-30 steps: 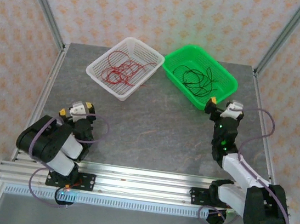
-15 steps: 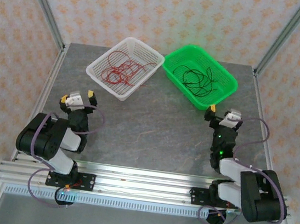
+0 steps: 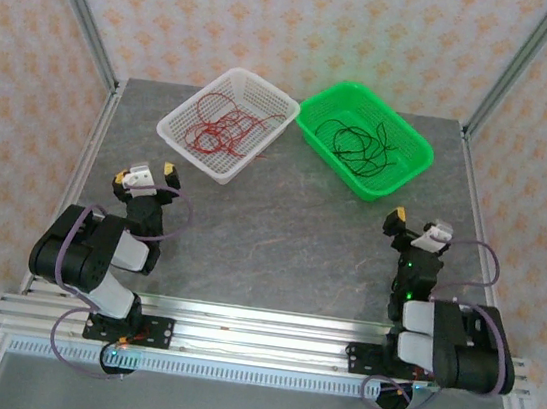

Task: Untangle the cables

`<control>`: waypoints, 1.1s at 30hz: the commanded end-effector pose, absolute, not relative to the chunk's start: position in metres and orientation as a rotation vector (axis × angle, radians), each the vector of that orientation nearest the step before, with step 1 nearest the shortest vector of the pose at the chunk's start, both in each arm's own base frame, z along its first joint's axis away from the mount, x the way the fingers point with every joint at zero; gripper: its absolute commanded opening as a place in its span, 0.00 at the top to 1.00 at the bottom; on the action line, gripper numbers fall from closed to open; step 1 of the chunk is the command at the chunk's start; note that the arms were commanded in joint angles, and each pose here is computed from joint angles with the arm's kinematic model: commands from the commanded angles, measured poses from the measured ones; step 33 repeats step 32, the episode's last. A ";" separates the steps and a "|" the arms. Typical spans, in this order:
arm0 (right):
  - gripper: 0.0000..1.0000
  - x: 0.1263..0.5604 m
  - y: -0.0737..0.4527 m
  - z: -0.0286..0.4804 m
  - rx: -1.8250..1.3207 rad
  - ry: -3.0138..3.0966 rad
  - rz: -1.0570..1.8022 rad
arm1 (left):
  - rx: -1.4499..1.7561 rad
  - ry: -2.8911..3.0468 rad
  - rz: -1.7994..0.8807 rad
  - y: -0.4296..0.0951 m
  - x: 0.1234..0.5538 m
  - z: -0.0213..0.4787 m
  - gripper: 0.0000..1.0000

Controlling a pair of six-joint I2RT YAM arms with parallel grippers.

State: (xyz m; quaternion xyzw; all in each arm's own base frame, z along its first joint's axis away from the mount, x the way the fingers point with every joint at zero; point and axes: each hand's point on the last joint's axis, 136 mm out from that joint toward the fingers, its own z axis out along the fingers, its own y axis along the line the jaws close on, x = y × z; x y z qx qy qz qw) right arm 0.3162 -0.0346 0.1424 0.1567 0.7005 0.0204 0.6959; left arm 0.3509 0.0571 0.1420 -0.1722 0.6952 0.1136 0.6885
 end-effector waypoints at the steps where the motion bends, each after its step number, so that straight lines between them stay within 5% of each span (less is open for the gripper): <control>1: 0.00 0.324 -0.016 0.155 0.215 1.499 0.105 | -0.388 1.556 0.237 0.058 0.353 0.143 0.00; 6: 0.00 0.376 0.003 0.124 0.095 1.708 0.150 | -0.402 1.578 0.254 0.060 0.356 0.138 0.00; 33: 0.00 0.375 -0.020 0.130 0.256 1.678 0.026 | -0.387 1.591 0.237 0.059 0.358 0.137 0.00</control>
